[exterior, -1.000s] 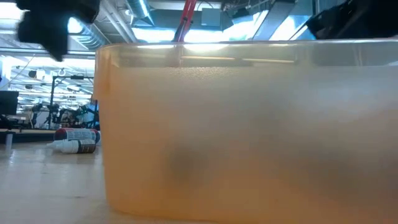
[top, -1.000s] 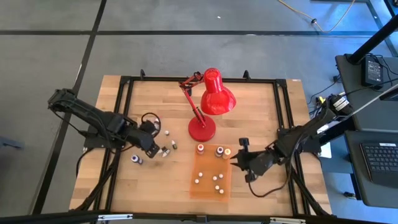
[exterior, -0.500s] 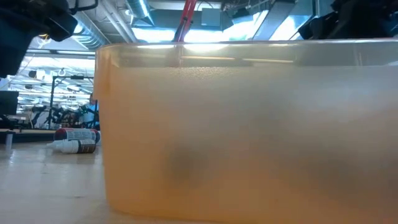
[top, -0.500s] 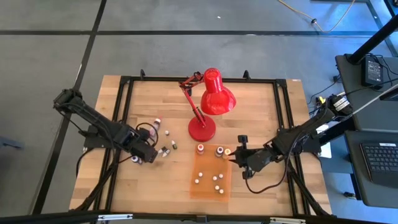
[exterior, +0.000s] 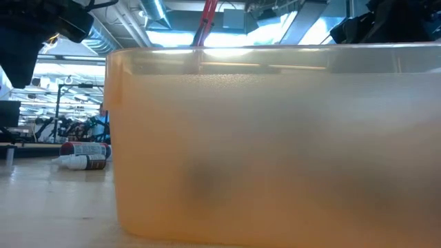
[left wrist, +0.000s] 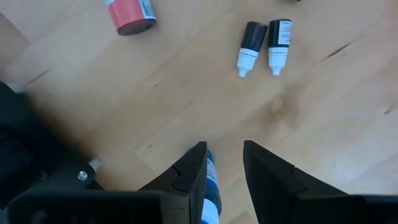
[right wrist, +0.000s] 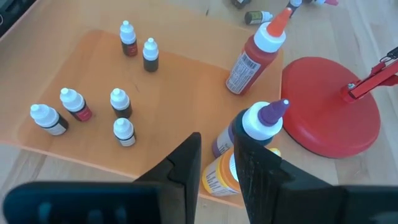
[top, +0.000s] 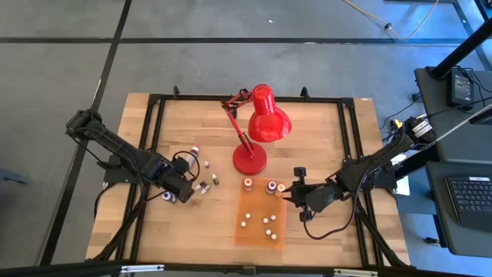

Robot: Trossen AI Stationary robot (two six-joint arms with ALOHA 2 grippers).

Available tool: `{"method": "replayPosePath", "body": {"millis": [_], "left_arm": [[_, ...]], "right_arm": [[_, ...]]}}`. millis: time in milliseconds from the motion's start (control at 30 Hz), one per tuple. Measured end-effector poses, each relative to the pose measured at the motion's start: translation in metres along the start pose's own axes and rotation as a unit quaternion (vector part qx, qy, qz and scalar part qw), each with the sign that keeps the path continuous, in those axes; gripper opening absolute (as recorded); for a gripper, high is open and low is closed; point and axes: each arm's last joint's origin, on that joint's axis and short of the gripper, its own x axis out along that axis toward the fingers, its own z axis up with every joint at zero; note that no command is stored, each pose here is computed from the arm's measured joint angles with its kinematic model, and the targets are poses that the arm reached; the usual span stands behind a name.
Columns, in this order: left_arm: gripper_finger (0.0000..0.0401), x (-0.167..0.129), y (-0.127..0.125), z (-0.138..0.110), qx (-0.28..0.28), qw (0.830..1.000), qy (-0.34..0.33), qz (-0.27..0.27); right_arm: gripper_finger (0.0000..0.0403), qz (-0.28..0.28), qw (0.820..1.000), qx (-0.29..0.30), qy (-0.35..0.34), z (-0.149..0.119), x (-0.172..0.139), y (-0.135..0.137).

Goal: Pick & Place food coloring
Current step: Put the large blue food coloring bottle into the orange bin

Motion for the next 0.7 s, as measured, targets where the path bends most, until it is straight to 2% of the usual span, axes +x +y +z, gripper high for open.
{"method": "replayPosePath", "body": {"millis": [367,567,700], "left_arm": [[0.0188,0.0000,-0.0005,0.0001,-0.002,1.000,0.001,-0.003],[0.0195,0.0000,-0.0018,0.0008,-0.013,1.000,-0.008,-0.009],[0.0189,-0.0002,-0.0019,-0.0029,-0.040,0.999,0.028,-0.011]], "right_arm": [[0.0099,0.000,1.000,-0.002,0.000,0.0000,0.0000,0.0000],[0.0099,0.000,1.000,0.000,-0.004,0.0008,0.0000,0.0000],[0.0099,0.000,1.000,0.001,-0.006,0.0012,0.0001,0.0000]]}}
